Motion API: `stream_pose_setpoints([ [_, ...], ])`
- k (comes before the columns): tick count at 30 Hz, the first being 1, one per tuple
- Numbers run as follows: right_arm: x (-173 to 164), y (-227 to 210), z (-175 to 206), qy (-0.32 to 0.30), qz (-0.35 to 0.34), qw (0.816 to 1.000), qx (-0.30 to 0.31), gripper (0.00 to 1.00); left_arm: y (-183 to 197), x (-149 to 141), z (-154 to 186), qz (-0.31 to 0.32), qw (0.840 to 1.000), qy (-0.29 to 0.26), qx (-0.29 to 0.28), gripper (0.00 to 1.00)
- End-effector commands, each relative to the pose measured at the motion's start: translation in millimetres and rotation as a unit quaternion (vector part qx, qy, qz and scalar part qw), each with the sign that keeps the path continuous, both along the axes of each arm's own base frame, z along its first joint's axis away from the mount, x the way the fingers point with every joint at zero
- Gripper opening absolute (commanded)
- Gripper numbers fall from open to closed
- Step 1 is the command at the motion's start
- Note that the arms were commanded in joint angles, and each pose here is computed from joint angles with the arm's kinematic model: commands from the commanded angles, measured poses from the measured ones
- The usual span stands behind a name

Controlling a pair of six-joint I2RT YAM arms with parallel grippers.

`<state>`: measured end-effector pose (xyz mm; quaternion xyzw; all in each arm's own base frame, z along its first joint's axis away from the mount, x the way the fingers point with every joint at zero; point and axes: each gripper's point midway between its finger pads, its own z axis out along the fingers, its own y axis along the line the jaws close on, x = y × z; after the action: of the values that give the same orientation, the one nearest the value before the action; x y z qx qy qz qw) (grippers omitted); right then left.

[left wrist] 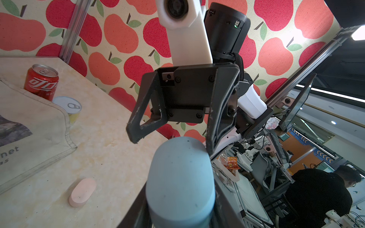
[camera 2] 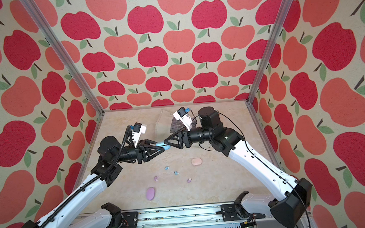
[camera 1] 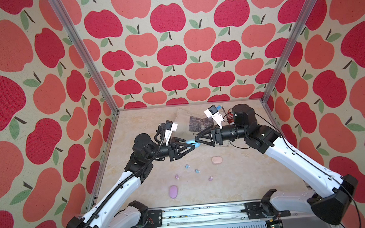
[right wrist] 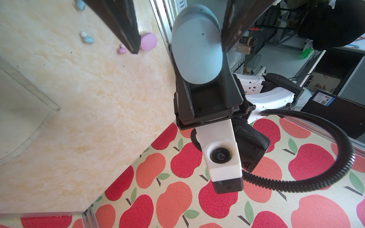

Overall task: Insert wireless bluetooth earbuds into charging case
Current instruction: Open the charging case.

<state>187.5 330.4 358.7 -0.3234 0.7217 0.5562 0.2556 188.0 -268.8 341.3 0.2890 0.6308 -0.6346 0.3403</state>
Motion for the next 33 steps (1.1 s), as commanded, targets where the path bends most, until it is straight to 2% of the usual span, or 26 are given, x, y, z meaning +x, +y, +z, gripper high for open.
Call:
stream_pose_setpoints([
  [1,5,1,12,-0.008,0.001,1.0,0.014,0.68,1,-14,22,-0.021,0.998,-0.05,-0.016,0.13],
  [7,-8,1,3,-0.025,0.02,0.999,-0.006,0.73,0,-10,23,-0.015,0.998,-0.055,-0.015,0.14],
  [23,-2,1,-14,-0.024,0.007,0.999,-0.023,0.73,0,-12,26,-0.017,0.998,-0.056,-0.012,0.14],
  [33,-11,2,-20,-0.025,0.023,0.999,-0.034,0.76,0,-11,25,-0.012,0.998,-0.059,-0.01,0.14],
])
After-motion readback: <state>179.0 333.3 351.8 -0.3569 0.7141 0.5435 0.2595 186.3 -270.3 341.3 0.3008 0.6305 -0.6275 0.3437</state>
